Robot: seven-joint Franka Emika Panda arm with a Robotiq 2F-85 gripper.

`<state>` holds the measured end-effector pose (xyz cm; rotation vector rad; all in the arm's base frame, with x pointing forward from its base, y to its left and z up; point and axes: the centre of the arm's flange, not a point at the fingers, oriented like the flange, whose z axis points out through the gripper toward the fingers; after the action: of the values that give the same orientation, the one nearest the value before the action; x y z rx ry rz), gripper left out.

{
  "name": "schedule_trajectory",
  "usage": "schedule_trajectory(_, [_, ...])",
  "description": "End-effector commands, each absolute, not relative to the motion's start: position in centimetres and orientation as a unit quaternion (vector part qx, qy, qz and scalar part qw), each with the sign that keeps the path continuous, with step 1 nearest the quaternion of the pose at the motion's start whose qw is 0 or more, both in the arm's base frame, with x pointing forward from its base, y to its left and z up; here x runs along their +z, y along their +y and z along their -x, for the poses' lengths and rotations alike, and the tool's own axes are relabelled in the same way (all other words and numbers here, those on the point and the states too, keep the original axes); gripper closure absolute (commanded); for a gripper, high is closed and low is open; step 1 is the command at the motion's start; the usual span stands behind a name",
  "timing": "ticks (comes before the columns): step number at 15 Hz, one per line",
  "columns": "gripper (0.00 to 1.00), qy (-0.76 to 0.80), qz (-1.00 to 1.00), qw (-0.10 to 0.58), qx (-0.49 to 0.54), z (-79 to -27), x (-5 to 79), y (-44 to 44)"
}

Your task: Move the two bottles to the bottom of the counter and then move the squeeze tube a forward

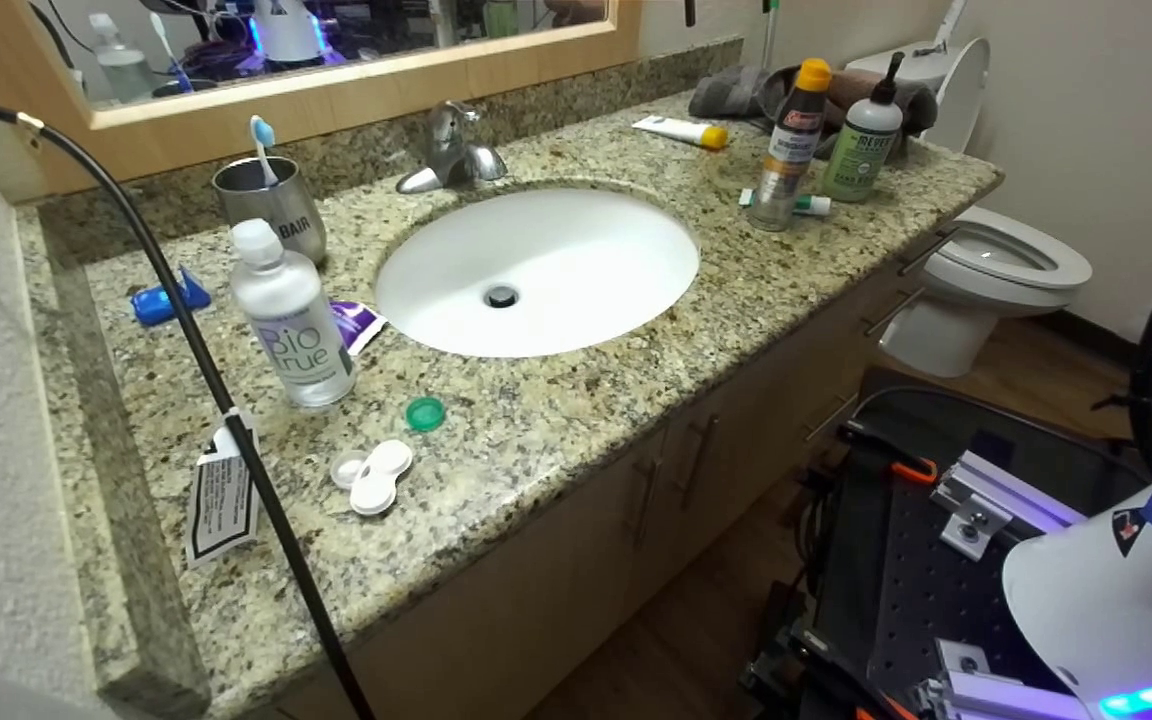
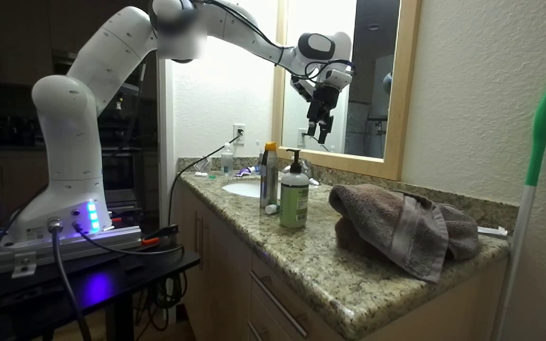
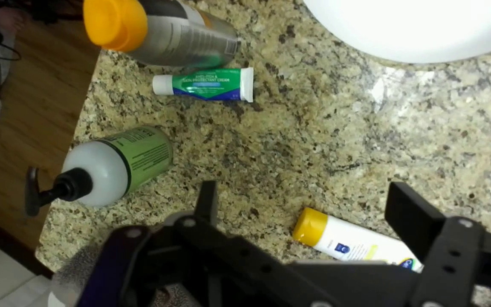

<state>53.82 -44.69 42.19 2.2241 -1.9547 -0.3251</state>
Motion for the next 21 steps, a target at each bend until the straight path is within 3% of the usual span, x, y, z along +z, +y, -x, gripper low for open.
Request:
schedule_trajectory(1, [0.0, -0.577, -0.803, 0.069, -0.13, -55.0, 42.4, -47.9])
schedule_trajectory(8, [0.0, -0.457, -0.867, 0.048, -0.191, -56.9, 42.1, -52.8])
schedule_trajectory(9, [0.0, -0.469, -0.866, 0.059, -0.163, -53.2, 41.2, -49.4])
schedule_trajectory(12, [0.0, -0.464, -0.864, 0.058, -0.186, -53.4, 40.1, -49.7])
schedule_trajectory(14, [0.0, -0.377, -0.904, 0.049, -0.194, -54.0, 39.2, -51.0])
schedule_trajectory(18, [0.0, -0.291, -0.937, -0.023, -0.192, -56.8, 37.3, -54.2])
schedule_trajectory(21, [0.0, -0.362, -0.917, -0.02, -0.168, -58.2, 35.3, -54.1])
